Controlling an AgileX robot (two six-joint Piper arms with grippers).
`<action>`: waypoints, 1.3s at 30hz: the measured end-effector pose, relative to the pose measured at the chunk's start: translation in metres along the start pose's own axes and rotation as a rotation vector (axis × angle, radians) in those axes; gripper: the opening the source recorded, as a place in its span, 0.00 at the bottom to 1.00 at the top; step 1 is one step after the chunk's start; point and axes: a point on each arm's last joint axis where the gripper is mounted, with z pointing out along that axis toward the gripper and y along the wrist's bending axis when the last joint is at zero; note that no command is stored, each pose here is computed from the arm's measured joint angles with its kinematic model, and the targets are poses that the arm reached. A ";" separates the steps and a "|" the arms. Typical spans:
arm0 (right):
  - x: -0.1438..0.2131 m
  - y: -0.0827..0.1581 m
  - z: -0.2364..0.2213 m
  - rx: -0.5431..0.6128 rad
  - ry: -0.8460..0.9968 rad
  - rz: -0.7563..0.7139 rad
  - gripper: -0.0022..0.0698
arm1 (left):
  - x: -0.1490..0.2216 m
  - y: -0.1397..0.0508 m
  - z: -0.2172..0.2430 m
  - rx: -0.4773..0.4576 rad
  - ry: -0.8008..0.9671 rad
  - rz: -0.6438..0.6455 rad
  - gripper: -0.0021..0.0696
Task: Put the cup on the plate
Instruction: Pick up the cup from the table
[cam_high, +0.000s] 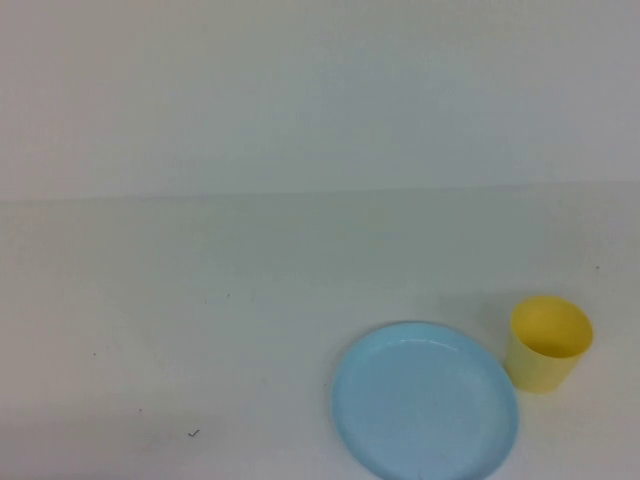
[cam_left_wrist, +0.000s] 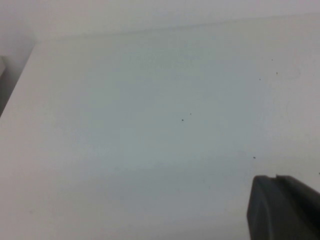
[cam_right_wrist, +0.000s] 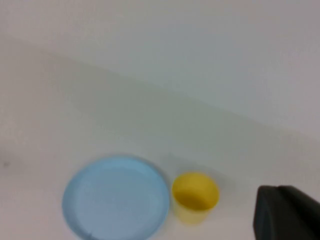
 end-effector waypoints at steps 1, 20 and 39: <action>-0.004 -0.008 0.015 -0.031 0.081 0.027 0.03 | 0.000 0.000 0.000 0.000 0.000 0.000 0.03; 0.046 -0.046 0.268 -0.300 0.798 0.154 0.12 | 0.000 0.000 0.000 -0.001 0.000 0.001 0.03; 0.112 -0.065 0.357 -0.167 0.937 0.178 0.58 | 0.000 0.000 0.000 -0.001 0.000 0.001 0.03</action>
